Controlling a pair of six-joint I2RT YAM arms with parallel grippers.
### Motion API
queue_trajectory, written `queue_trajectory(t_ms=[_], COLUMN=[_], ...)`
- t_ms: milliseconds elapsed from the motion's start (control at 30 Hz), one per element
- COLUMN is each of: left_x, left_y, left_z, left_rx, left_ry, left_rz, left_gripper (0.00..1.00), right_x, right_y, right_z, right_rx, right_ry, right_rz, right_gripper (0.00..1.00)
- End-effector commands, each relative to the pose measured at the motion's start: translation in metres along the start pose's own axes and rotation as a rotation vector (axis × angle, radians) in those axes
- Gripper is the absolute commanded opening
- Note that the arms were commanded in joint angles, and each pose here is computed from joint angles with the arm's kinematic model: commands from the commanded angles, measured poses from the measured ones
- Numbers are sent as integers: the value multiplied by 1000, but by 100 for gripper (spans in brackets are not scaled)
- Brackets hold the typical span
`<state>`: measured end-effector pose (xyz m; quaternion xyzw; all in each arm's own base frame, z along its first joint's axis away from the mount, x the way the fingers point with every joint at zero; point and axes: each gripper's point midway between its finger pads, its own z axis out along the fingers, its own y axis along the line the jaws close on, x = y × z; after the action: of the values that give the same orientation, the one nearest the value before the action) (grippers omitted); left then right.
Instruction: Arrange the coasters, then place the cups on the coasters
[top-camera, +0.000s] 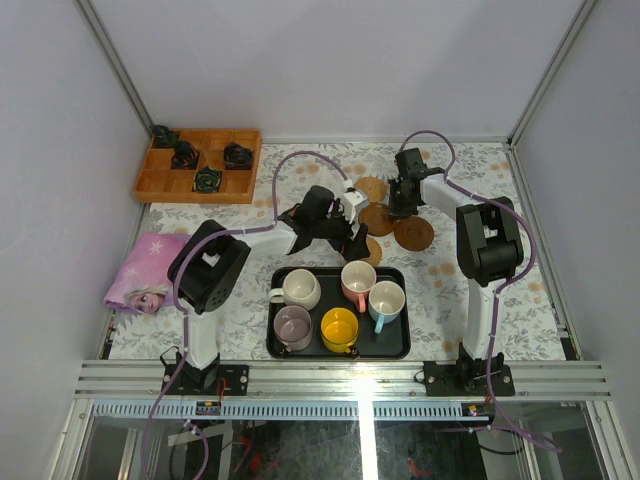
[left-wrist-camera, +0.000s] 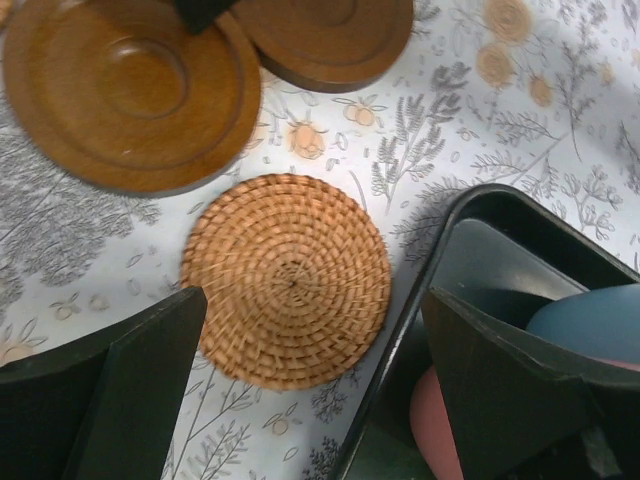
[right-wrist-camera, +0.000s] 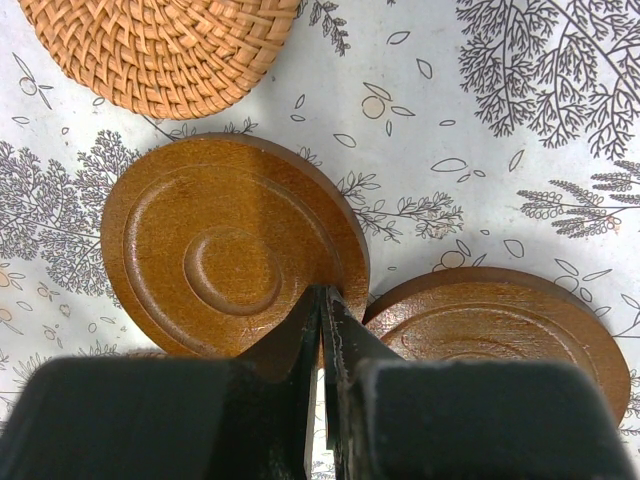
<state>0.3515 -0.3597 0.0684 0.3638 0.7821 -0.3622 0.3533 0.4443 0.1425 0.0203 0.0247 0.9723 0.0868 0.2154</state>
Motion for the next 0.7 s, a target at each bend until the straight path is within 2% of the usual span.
queue_trajectory(t_ms=[0,67,100,167,200,300,667], left_x=[2,1,-1,-3,-3,-1,-9], left_y=[-22,-28,-30,-32,-32,-30,-14], left_z=[12,14,14,15,16,20,41], left_rx=[127,161,174,187,192,196,161], left_ry=[9,-4,-13,-24,-25,-12,-24], left_rz=[28,15,10,2,1,-1,-23], left_gripper=[82,58,37,19,14,8,7], right_x=[15,15,15,16,16,18,19], right_y=[-22,-22,-22,-22,-22,-22,-20], right_z=[-1,-1,0,0,1,2,4], right_rx=[85,82,82,83,83,82,70], right_ry=[64,64,66,67,69,71,80], right_rz=[-17,-17,-17,-17,-16,-14,-10], right_gripper=[6,6,6,6,5,5,5])
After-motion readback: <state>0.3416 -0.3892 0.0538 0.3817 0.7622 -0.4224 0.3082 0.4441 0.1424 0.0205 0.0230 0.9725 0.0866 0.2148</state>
